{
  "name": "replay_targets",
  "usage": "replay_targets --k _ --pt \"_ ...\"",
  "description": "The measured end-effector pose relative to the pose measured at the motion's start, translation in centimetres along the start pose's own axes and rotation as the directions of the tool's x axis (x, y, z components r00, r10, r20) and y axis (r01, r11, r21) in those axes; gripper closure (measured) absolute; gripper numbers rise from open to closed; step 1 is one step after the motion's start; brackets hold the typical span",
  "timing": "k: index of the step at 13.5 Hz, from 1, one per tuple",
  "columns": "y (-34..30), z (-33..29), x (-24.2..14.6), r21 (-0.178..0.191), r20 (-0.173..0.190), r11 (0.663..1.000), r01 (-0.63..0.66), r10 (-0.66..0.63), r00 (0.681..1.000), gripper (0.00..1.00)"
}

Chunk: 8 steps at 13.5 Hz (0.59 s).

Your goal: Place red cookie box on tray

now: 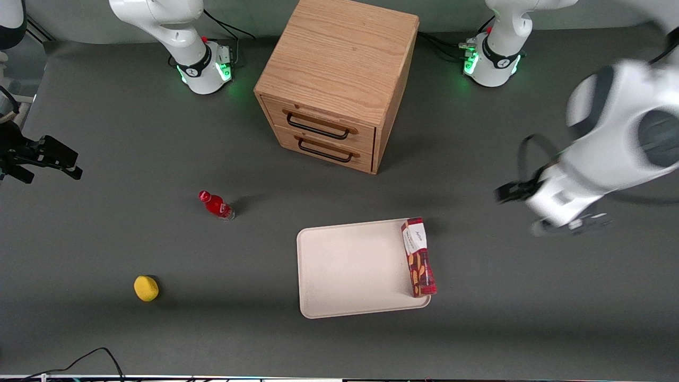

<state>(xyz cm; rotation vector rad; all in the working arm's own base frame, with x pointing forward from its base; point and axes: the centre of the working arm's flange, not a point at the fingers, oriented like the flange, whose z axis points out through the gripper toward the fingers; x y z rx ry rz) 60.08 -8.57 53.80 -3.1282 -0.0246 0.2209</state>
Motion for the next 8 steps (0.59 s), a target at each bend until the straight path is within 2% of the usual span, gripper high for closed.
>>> replay_targets --k 2,4,6,8 --pt "-5.8 -3.2 -3.4 -0.007 0.023 0.999 -0.034 0.034 0.999 0.00" --pt "-9.4 -4.0 -7.1 -0.020 0.026 0.999 -0.047 0.047 0.999 0.00" --pt "-11.1 -4.0 -10.4 -0.030 0.027 0.998 -0.050 0.051 0.998 0.00" --pt "-11.0 -4.4 -11.6 -0.030 0.017 0.998 -0.059 0.059 0.998 0.00"
